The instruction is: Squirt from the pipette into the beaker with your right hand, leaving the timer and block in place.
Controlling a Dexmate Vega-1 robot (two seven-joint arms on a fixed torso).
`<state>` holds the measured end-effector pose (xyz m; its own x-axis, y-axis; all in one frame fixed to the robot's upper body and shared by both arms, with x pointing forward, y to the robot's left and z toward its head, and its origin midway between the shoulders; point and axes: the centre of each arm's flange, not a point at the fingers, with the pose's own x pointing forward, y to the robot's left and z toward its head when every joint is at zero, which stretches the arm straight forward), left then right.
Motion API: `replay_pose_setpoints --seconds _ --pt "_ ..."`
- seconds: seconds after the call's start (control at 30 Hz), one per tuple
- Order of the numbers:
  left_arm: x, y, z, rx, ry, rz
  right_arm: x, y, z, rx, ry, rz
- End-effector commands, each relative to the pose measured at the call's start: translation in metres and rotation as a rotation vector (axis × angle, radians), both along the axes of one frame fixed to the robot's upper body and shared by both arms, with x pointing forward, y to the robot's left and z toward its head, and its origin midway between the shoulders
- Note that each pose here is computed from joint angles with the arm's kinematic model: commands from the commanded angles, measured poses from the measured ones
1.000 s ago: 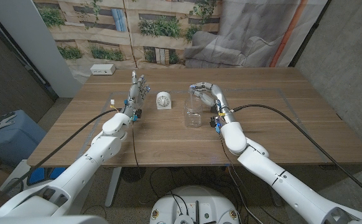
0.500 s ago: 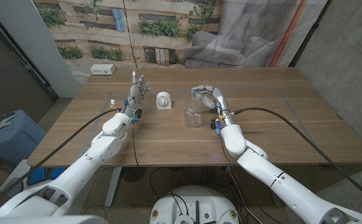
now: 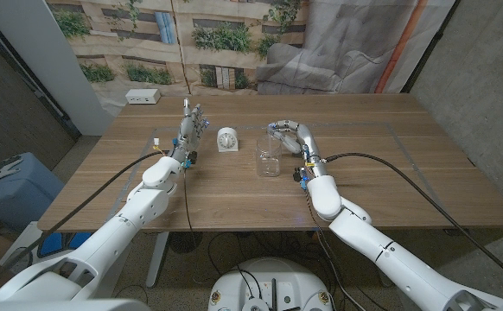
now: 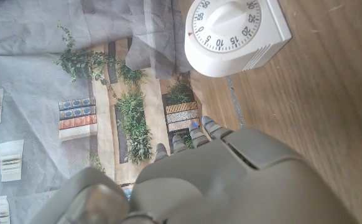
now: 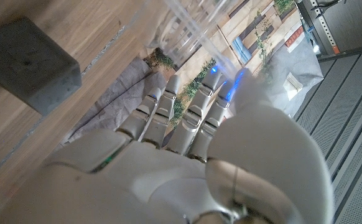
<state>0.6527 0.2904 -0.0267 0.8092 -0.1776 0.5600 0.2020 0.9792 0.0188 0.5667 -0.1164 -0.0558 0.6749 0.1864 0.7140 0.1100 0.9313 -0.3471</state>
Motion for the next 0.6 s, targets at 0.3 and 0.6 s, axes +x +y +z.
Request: replay_pose_setpoints --seconds 0.3,0.6 --pt "0.0002 0.0003 -0.0002 0.002 0.000 -0.003 0.0012 -0.0023 -0.0068 0.029 0.009 -0.014" --pt "0.0001 0.0004 -0.0003 0.002 0.001 -0.003 0.0016 -0.0022 -0.0080 0.041 0.014 -0.022"
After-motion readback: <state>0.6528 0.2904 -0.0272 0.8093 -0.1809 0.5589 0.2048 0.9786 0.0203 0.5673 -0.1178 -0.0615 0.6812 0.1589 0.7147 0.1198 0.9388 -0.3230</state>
